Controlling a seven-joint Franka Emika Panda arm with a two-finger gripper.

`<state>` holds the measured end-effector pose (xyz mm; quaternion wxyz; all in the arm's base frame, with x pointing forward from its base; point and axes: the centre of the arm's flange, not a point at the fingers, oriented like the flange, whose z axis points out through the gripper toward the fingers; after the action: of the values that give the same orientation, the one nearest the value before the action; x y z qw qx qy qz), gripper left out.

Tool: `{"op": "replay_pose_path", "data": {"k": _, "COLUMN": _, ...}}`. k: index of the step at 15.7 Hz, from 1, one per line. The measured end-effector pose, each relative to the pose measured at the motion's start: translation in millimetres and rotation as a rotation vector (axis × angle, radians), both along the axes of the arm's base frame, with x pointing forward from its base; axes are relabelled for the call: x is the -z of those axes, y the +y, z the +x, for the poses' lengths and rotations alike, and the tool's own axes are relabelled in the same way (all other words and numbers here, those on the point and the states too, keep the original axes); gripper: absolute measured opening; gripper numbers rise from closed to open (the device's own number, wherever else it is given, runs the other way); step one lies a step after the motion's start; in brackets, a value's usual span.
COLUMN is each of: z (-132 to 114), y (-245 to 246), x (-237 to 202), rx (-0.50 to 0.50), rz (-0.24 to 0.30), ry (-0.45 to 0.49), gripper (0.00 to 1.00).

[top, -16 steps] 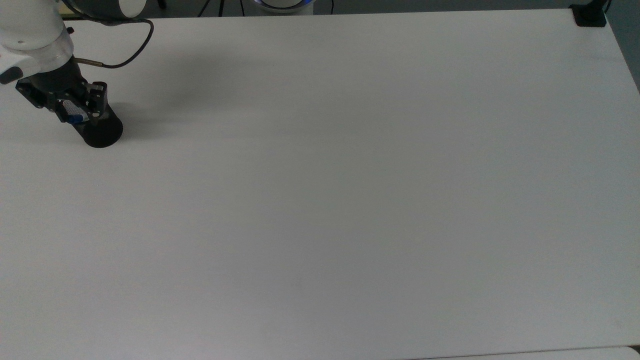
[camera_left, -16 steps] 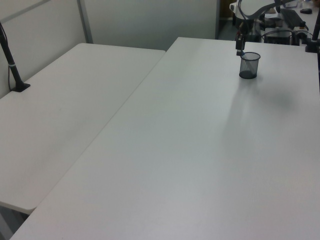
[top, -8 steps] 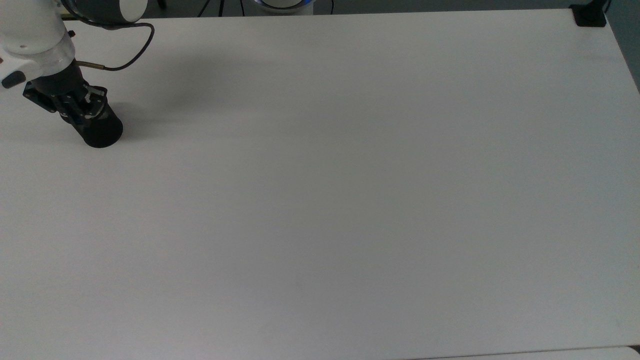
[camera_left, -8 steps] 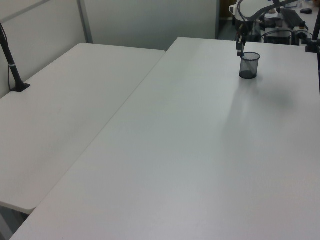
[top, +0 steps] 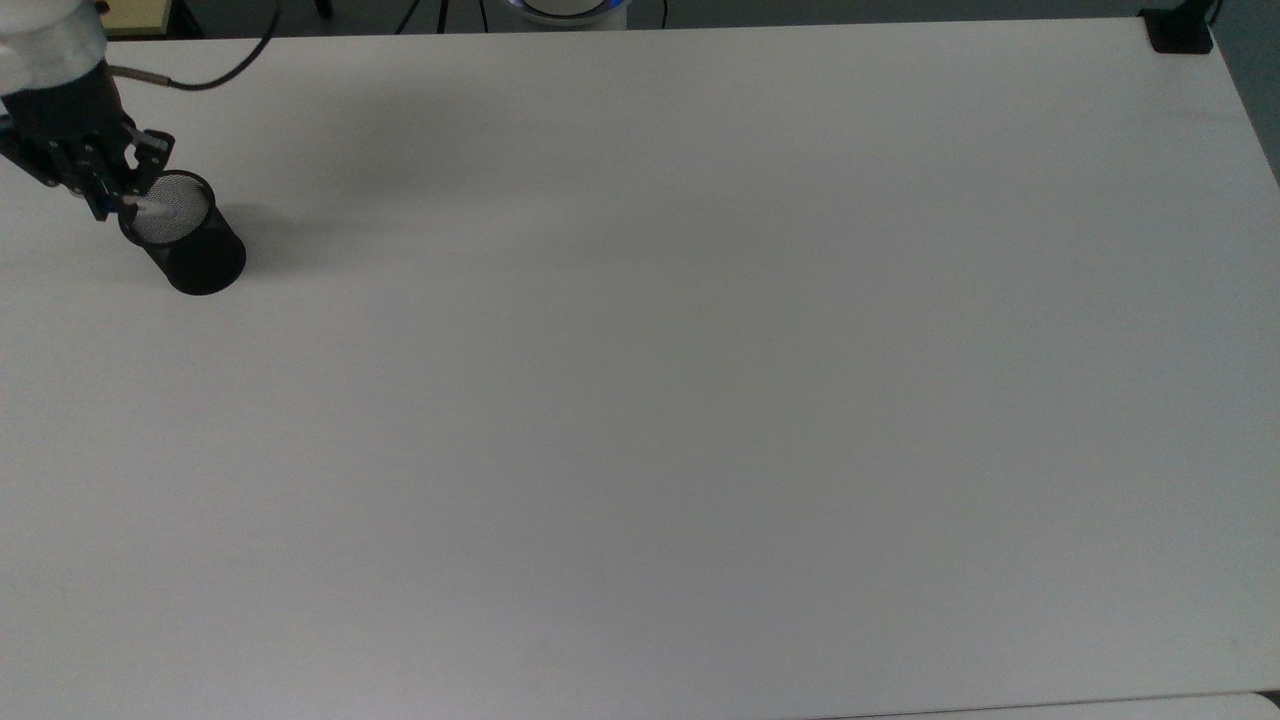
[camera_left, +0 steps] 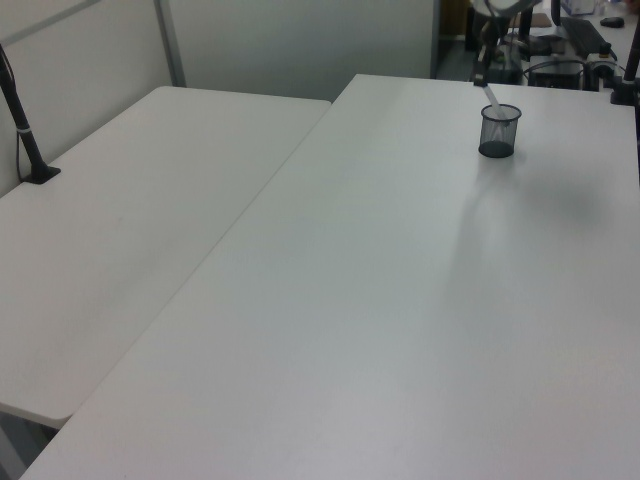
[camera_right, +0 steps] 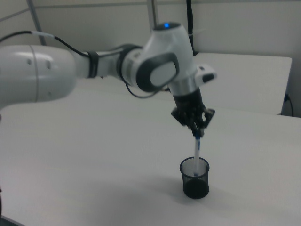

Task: Remove the marker
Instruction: 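Carry the marker beside the cup and lower it to the table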

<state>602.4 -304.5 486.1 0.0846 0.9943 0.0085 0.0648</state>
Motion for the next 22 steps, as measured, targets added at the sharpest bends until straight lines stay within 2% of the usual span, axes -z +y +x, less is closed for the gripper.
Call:
{"op": "replay_pose_path", "data": {"k": 3, "z": -7, "y": 19, "x": -47, "rx": -0.015, "rz": 0.008, "ry": 0.003, "gripper": 0.18}}
{"op": "replay_pose_path", "data": {"k": 6, "z": -3, "y": 54, "x": -52, "rx": -0.059, "rz": 0.038, "ry": 0.061, "gripper": 0.18}}
{"op": "replay_pose_path", "data": {"k": 12, "z": 13, "y": 123, "x": 15, "rx": -0.128, "rz": 0.090, "ry": 0.205, "gripper": 0.18}}
{"op": "replay_pose_path", "data": {"k": 19, "z": 11, "y": 136, "x": 89, "rx": -0.131, "rz": 0.128, "ry": 0.335, "gripper": 0.18}}
{"op": "replay_pose_path", "data": {"k": 22, "z": 14, "y": 140, "x": 117, "rx": -0.103, "rz": 0.135, "ry": 0.375, "gripper": 0.22}}
